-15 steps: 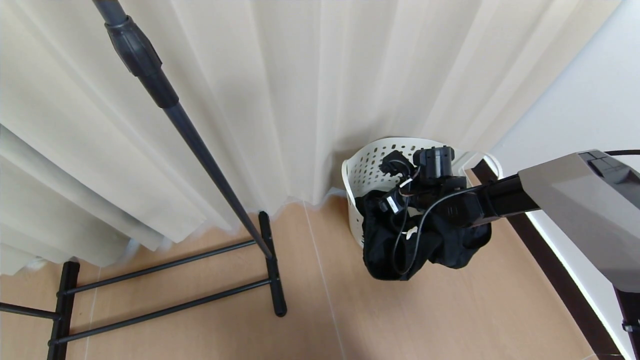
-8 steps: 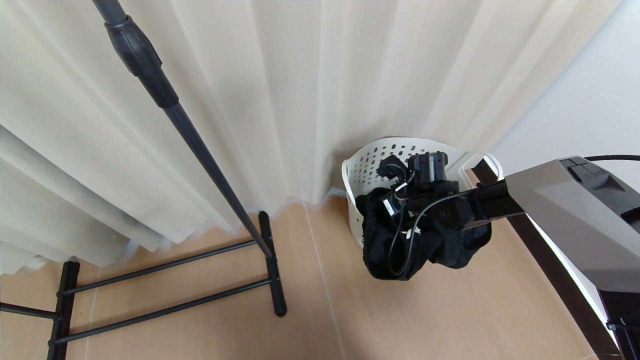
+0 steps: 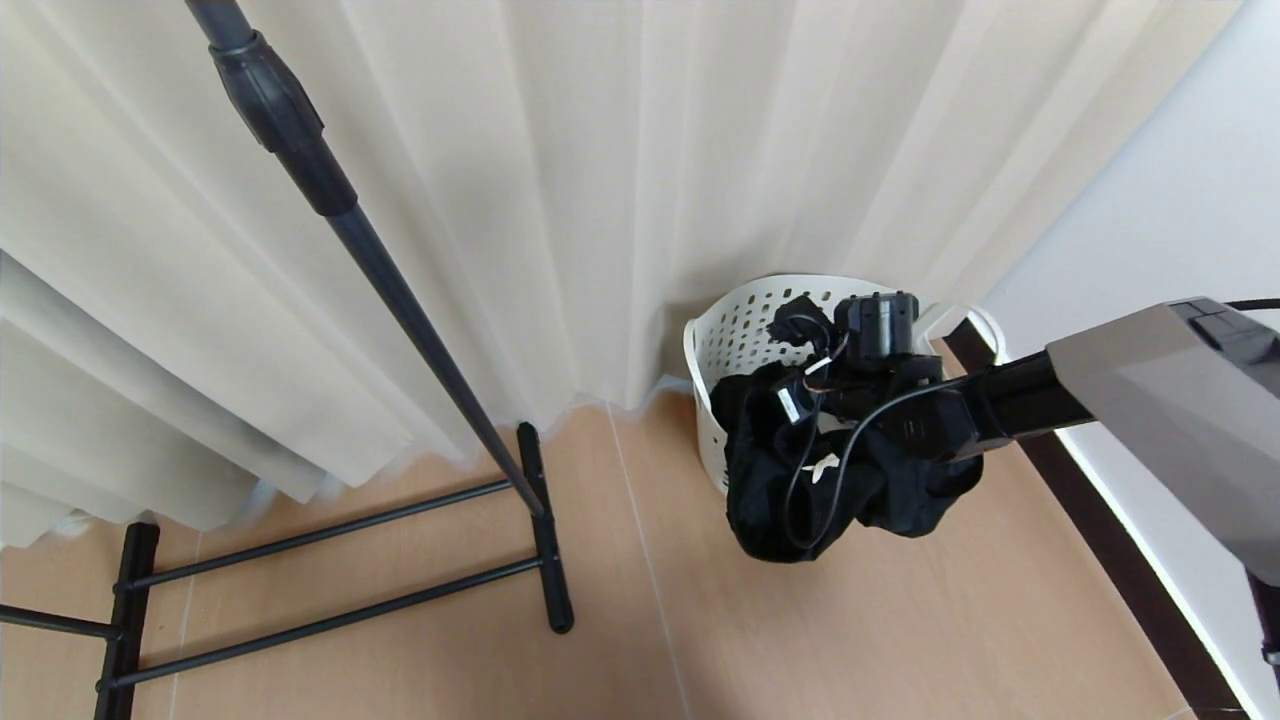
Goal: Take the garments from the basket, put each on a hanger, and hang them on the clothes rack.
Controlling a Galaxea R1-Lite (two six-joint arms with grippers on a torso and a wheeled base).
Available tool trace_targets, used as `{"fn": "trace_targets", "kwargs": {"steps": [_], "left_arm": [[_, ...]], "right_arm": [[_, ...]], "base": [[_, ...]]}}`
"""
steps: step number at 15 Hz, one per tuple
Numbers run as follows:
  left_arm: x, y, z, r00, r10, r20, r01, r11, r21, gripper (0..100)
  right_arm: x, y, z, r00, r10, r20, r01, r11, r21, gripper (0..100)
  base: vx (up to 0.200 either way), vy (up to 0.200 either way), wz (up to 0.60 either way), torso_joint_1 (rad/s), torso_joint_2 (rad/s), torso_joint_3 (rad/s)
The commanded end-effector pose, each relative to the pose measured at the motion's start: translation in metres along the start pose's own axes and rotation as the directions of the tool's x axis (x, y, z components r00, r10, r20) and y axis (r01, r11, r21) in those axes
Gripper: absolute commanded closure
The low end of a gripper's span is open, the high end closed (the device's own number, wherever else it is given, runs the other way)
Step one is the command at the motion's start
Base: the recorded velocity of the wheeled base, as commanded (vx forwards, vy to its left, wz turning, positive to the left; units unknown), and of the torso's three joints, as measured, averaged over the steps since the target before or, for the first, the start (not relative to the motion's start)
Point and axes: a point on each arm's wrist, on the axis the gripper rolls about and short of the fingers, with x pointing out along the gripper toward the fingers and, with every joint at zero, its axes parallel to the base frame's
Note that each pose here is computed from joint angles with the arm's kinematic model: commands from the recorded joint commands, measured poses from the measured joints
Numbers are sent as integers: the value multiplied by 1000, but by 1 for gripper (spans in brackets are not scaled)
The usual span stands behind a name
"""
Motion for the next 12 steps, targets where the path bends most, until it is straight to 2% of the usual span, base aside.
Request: {"fn": "trace_targets", "kwargs": {"steps": [1,3,4,6,8,9,10,12], "left_arm": [[0,0,0,1000,0,0,0,1000,0,0],[0,0,0,1000,0,0,0,1000,0,0],[0,0,0,1000,0,0,0,1000,1,0],[0,0,0,1000,0,0,0,1000,1,0],[0,0,0,1000,1,0,-1,1000,1,0],[0,0,0,1000,1,0,-1,1000,1,0],[0,0,0,1000,1,0,-1,1000,0,0],[0,0,0,1000,4,2,-4,1000,0,0]], "right_arm": [[-89,-8,35,993,-18,118,15,999,33,100],[-138,5,42,987,10,160,-18,999,46,100],[-180,18,48,980,25,200,-37,998,54,100],[-232,30,63,955,42,292,-67,995,75,100],[-280,40,71,917,80,391,-125,988,92,100],[-302,44,69,896,117,429,-186,975,123,100],[-309,47,68,886,144,441,-227,964,141,100],[-304,52,69,887,150,438,-235,961,147,100]], "base": [[0,0,0,0,0,0],[0,0,0,0,0,0],[0,0,0,0,0,0],[0,0,0,0,0,0],[0,0,0,0,0,0],[0,0,0,0,0,0],[0,0,0,0,0,0],[0,0,0,0,0,0]]}}
